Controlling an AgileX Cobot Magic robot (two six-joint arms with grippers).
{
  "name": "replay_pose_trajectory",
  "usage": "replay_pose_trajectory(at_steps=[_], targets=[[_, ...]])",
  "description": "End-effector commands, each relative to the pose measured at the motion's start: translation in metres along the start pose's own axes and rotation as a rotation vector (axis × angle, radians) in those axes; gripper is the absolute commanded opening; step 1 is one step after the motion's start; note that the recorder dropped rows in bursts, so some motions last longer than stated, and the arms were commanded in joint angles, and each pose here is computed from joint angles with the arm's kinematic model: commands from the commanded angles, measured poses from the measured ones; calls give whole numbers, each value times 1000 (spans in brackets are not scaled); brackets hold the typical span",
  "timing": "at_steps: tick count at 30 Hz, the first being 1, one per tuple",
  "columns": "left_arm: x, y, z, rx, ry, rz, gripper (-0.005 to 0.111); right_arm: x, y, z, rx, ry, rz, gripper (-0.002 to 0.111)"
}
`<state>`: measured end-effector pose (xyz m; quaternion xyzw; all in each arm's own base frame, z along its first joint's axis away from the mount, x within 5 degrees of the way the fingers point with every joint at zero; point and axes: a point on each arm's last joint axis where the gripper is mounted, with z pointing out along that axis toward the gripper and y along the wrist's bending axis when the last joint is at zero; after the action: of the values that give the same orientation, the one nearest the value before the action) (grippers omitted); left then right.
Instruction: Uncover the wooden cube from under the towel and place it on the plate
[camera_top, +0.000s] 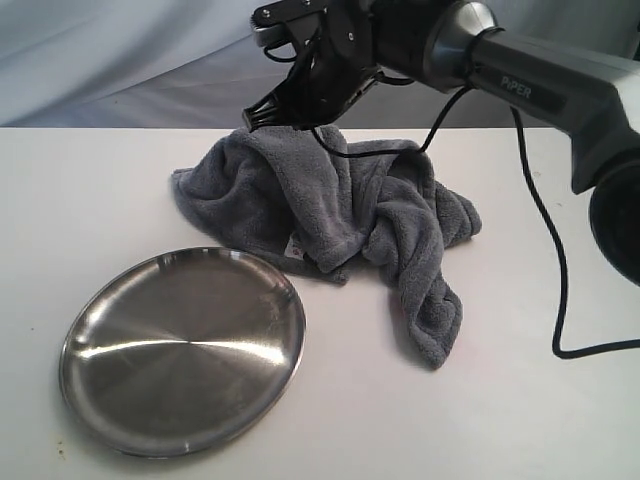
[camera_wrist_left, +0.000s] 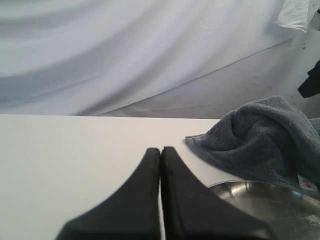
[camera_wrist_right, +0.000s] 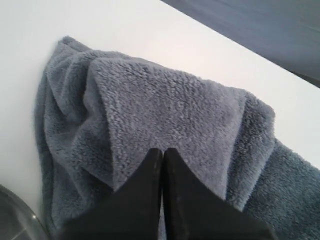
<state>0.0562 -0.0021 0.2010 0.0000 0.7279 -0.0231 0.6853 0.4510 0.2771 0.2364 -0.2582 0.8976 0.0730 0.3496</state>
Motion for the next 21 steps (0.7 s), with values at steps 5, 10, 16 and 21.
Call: replay_pose_trajectory(at_steps=[5,10,16,21], targets=[[1,0,0,1,-1,-2,1,-5,17,-3,-30,-40,-16,0],[1,0,0,1,-1,-2,1,-8,28,-1,-67,-91,1,0],[1,0,0,1,-1,0,1,-8,34,10,-113,-139,62,0],[1,0,0,1,-1,0,1,-3,41,19,-127,-126,60,0]])
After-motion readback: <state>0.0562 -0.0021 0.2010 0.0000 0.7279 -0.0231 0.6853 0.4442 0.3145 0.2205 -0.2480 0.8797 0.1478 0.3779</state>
